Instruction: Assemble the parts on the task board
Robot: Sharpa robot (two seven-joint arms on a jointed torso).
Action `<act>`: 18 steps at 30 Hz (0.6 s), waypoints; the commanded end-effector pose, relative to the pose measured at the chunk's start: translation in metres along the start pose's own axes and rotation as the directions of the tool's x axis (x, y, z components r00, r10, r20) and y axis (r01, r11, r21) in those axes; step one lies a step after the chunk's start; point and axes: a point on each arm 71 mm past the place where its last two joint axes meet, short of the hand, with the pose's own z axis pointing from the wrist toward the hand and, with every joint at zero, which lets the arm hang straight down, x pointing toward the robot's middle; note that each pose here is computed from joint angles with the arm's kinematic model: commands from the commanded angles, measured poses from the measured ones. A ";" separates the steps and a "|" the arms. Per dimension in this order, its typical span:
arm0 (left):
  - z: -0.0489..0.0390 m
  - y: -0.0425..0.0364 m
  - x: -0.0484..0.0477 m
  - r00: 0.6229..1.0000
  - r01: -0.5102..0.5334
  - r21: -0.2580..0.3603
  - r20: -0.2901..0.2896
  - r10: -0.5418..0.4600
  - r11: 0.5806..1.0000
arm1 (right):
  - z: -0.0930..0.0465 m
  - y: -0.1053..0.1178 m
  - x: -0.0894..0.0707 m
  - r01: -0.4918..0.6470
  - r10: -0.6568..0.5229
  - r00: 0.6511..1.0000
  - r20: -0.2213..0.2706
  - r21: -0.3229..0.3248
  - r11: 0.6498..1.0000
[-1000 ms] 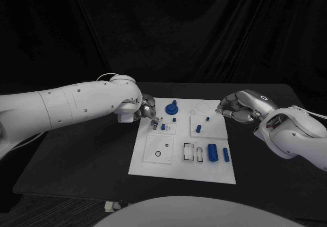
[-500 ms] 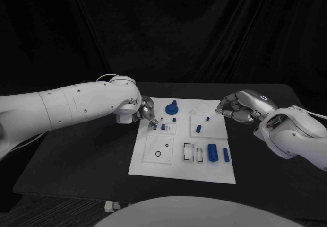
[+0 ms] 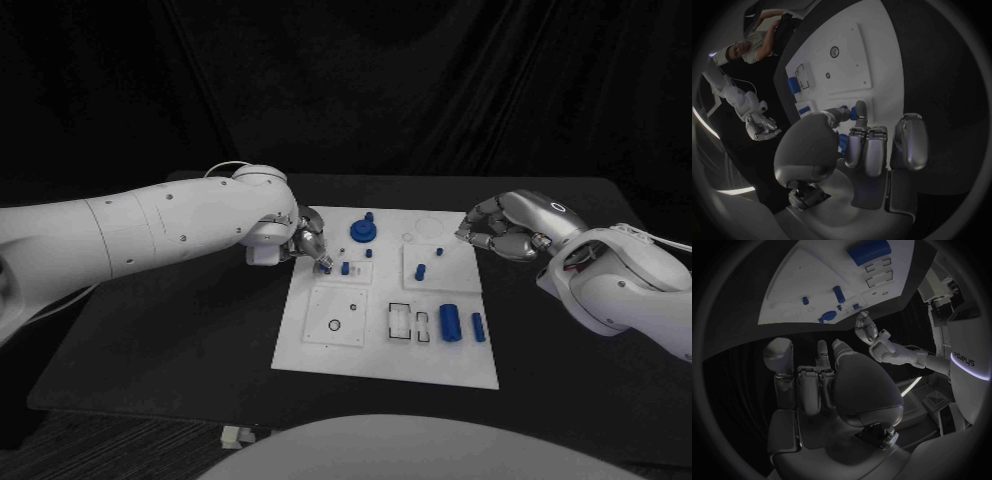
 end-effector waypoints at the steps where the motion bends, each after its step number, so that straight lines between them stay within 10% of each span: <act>1: 0.0017 -0.0007 0.0014 1.000 0.004 0.005 -0.014 -0.004 1.000 | -0.001 -0.001 0.000 0.000 0.000 1.000 0.000 0.014 1.000; 18: 0.0072 -0.0015 0.0004 1.000 0.007 0.000 -0.016 -0.007 1.000 | -0.001 -0.001 0.001 0.001 -0.001 1.000 -0.002 0.014 1.000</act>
